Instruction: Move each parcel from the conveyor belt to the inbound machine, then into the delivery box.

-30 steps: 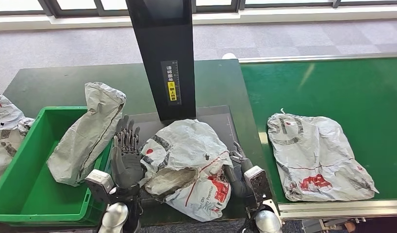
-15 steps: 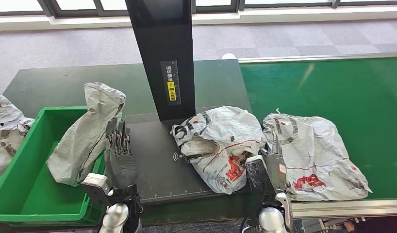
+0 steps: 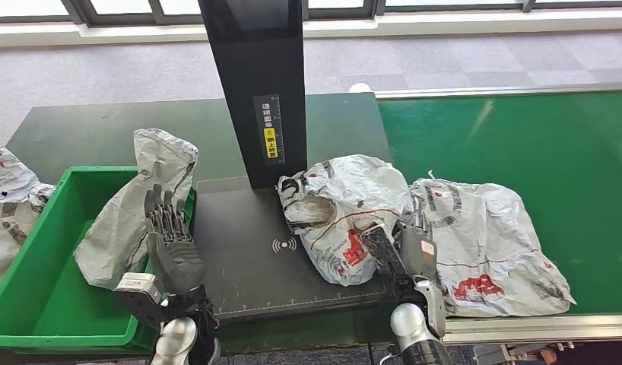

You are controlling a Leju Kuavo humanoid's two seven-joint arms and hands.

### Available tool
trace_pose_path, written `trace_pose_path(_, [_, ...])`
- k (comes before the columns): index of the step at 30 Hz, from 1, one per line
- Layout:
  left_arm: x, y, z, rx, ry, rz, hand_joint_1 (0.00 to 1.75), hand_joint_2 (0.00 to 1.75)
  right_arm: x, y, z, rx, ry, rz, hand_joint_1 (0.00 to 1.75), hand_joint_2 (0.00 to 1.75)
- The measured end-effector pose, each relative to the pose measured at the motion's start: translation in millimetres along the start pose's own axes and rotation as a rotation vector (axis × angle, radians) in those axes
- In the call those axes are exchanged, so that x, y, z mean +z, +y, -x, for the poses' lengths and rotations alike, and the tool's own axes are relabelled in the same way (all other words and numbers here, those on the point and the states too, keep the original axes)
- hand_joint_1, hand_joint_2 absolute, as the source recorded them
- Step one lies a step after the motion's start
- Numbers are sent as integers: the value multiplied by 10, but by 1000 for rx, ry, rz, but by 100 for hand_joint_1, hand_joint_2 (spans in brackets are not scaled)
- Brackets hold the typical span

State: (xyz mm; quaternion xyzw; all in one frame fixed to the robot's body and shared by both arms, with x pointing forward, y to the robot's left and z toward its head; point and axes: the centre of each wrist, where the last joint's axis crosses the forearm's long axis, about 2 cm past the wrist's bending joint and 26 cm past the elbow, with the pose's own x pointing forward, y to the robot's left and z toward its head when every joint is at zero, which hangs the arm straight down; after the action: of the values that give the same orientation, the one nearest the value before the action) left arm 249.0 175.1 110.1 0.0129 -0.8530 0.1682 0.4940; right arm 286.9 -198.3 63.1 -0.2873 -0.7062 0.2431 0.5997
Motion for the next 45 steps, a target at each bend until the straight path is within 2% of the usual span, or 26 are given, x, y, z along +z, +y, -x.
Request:
trace_pose_path(6, [-2,-4,0,-11,1,-24,0,0,-91,176,-138,-72,-110,-121,0,0])
trace_pose_path(11, [9,-40,36,1,20,-21,0,0,-72,491,-561,-340,-313,-342,0,0])
trace_pose_path(13, [3,-52,44,5,23,-18,0,0,-62,569,-732,-436,-350,-438,0,0])
trace_pose_path(16, [-5,-51,33,16,22,-14,0,0,-81,574,-936,-524,-384,-523,0,0])
trace_pose_path(20, [40,-8,-17,44,18,-6,0,0,-111,439,-1100,-503,-412,-504,0,0])
trace_pose_path(27, [66,40,-66,53,6,-5,0,0,-70,308,-1134,-487,-442,-457,0,0])
trace_pose_path(36, [50,122,-122,29,-10,10,0,0,286,218,-746,-370,-328,-363,0,0])
trace_pose_path(45, [45,136,-136,25,-16,6,0,0,366,158,-669,-347,-310,-344,0,0])
